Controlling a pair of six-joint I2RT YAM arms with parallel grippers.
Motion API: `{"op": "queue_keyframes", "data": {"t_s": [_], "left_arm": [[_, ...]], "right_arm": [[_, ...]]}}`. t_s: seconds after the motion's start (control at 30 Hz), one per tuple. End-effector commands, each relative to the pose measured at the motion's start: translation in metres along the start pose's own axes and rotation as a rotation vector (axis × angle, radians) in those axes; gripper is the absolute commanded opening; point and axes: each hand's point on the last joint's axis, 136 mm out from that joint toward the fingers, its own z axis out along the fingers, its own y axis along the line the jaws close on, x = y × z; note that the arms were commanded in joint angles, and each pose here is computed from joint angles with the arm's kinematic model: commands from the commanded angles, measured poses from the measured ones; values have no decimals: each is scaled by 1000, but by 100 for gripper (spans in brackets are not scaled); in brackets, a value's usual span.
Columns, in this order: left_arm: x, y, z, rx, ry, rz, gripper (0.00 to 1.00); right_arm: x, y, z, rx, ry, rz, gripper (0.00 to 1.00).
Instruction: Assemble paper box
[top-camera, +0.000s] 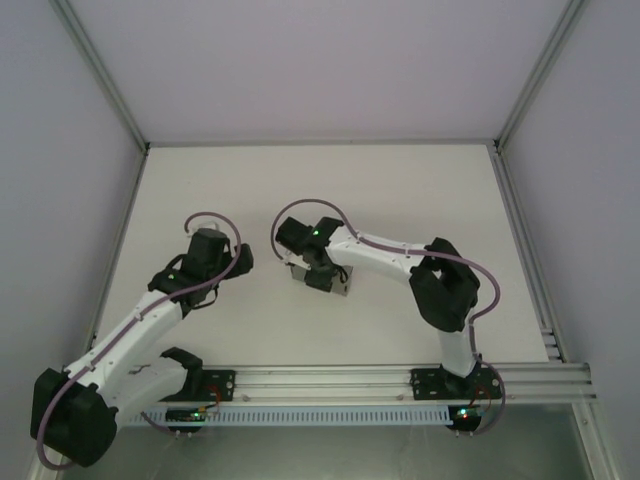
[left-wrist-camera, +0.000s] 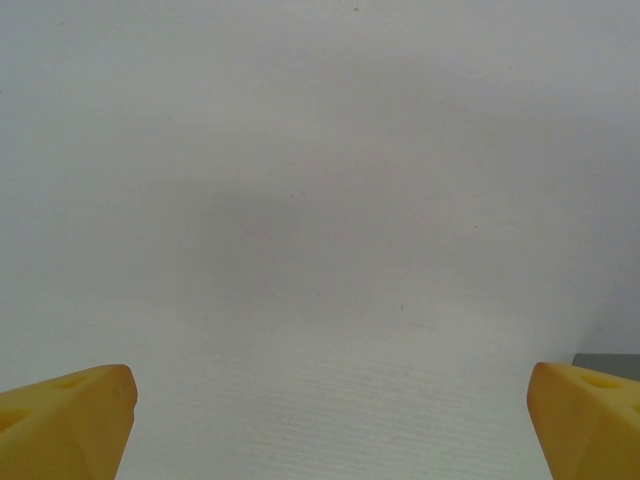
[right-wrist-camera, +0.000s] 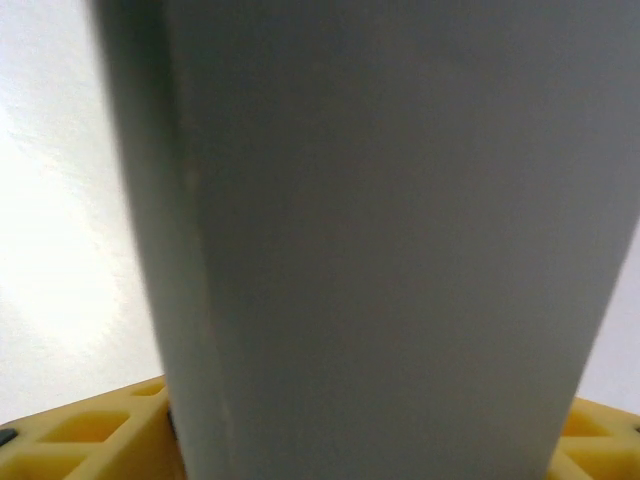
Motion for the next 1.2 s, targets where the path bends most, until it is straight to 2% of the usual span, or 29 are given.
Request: {"op": "queue_keyframes", "data": {"t_s": [0.0,0.2,0.4,0.57,0.63,0.77,0.97,1.17], "left_arm": [[-10,4,-4,-19,-38,-1,100],[-6,11,-2,-47,-31,-7,100],[-4,10,-2,-39,-26,-10,100],[-6,11,-3,-41,-36,-13,100],[-6,11,-3,-41,-38,-12,100],[-7,9,-3,-36,-40,-9,100],[-10,5,-4,-15,-39,-5,100],[-11,-1,-4,13,-34,-3,99]], "right_arm": [[7,-35,2,218,77,-49,67],[-7,-67,15,430,62,-139,67],[-16,-89,15,550,27,-160,73],[-8,-58,18,491,30,-233,73],[-3,-46,20,494,50,-251,76],[5,-24,17,475,66,-206,77],[21,3,11,438,84,-157,99],[30,41,10,256,12,-164,99]]}}
